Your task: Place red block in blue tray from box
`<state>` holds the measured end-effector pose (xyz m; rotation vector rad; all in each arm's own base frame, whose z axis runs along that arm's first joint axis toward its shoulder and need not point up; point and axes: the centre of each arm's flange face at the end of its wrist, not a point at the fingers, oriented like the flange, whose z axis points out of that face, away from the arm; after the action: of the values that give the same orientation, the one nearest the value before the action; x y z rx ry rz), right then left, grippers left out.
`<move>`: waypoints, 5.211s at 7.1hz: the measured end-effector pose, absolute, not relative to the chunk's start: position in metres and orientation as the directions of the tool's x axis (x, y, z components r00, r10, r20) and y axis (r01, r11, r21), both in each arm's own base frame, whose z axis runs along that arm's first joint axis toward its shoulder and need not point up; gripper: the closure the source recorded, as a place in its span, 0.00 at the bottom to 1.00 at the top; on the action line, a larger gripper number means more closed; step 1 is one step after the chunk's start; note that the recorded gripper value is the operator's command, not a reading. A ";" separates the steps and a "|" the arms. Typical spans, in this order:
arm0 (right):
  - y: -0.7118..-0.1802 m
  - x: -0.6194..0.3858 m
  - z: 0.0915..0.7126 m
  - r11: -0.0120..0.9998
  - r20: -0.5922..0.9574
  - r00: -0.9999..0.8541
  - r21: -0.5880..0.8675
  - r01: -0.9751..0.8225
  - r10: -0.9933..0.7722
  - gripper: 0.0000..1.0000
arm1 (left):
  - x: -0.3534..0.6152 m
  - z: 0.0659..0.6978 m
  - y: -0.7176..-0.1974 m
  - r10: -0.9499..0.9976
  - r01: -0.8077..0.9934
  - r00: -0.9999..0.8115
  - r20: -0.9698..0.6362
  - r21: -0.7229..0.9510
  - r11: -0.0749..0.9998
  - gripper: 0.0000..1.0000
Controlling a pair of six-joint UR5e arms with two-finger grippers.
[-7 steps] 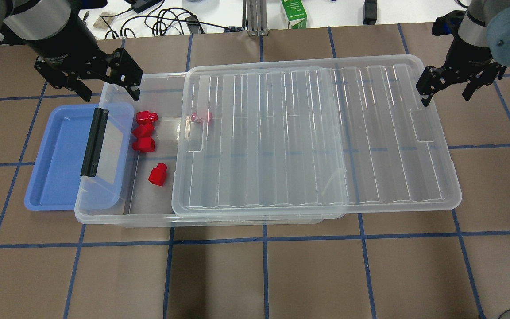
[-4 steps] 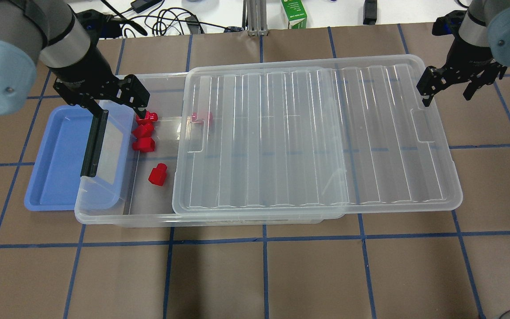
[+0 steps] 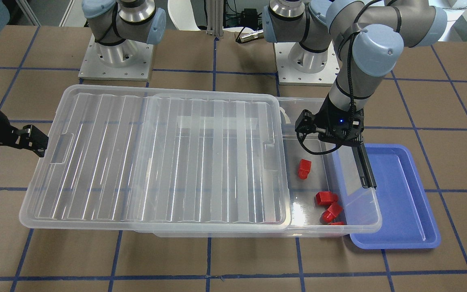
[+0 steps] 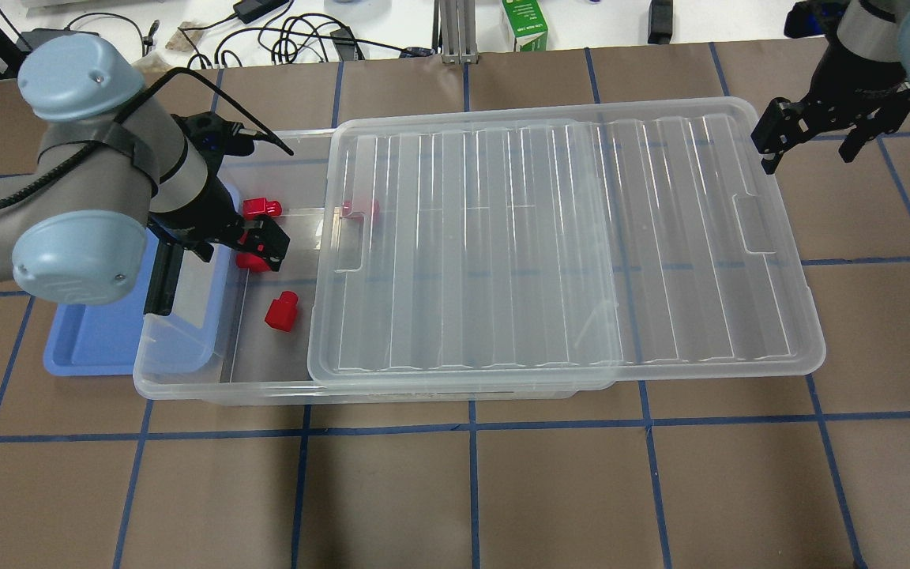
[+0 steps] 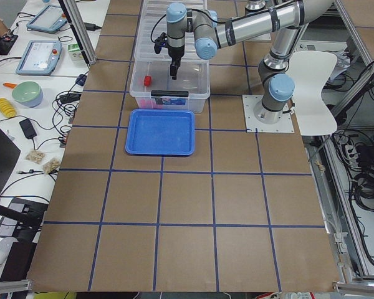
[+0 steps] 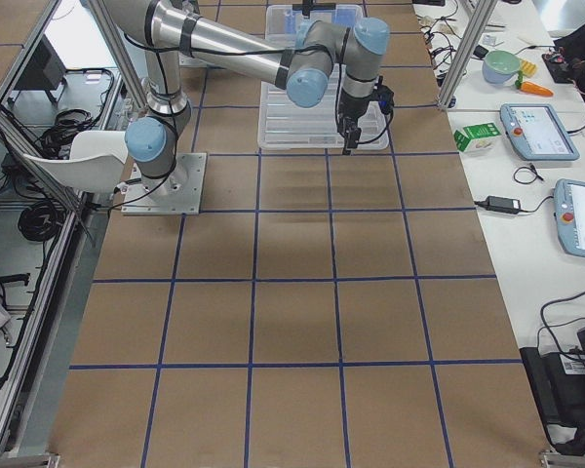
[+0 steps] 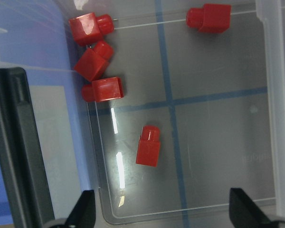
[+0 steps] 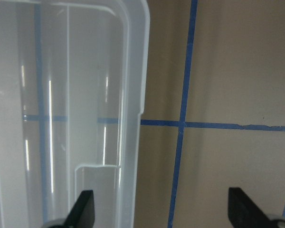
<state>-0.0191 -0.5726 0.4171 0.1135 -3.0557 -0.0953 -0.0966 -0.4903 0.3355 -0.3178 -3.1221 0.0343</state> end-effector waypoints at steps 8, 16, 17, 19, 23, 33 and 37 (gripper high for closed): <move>-0.481 0.098 0.492 0.996 0.050 -0.998 0.083 -0.020 -0.024 0.00 | -0.075 0.265 -0.484 0.206 0.205 -0.976 0.078 -0.013 0.979 0.00; -0.472 0.116 0.493 0.997 -0.025 -0.999 0.077 -0.030 -0.029 0.00 | -0.076 0.216 -0.473 0.197 0.199 -0.976 0.089 0.008 0.980 0.00; -0.471 0.116 0.493 0.997 -0.024 -0.999 0.076 -0.028 -0.026 0.00 | -0.076 0.208 -0.472 0.197 0.199 -0.976 0.090 0.010 0.980 0.01; -0.471 0.116 0.493 0.997 -0.022 -0.999 0.076 -0.027 -0.025 0.00 | -0.076 0.196 -0.473 0.197 0.200 -0.976 0.092 0.018 0.980 0.20; -0.469 0.115 0.485 0.995 -0.012 -0.999 0.093 -0.032 -0.031 0.00 | -0.076 0.191 -0.475 0.209 0.211 -0.974 0.090 0.015 0.977 0.94; -0.469 0.111 0.484 0.995 0.015 -0.999 0.098 -0.030 -0.032 0.00 | -0.069 0.386 -0.483 0.169 0.171 -0.985 0.043 0.050 0.984 0.99; -0.478 0.084 0.480 0.996 0.035 -0.999 0.090 -0.007 -0.010 0.00 | 0.059 0.411 -0.503 0.081 0.086 -0.994 0.073 0.063 0.994 0.99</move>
<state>0.0844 -0.4776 0.4801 0.0130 -3.1033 -0.1391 0.0591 -0.5031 0.4114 -0.1282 -3.0669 -0.1008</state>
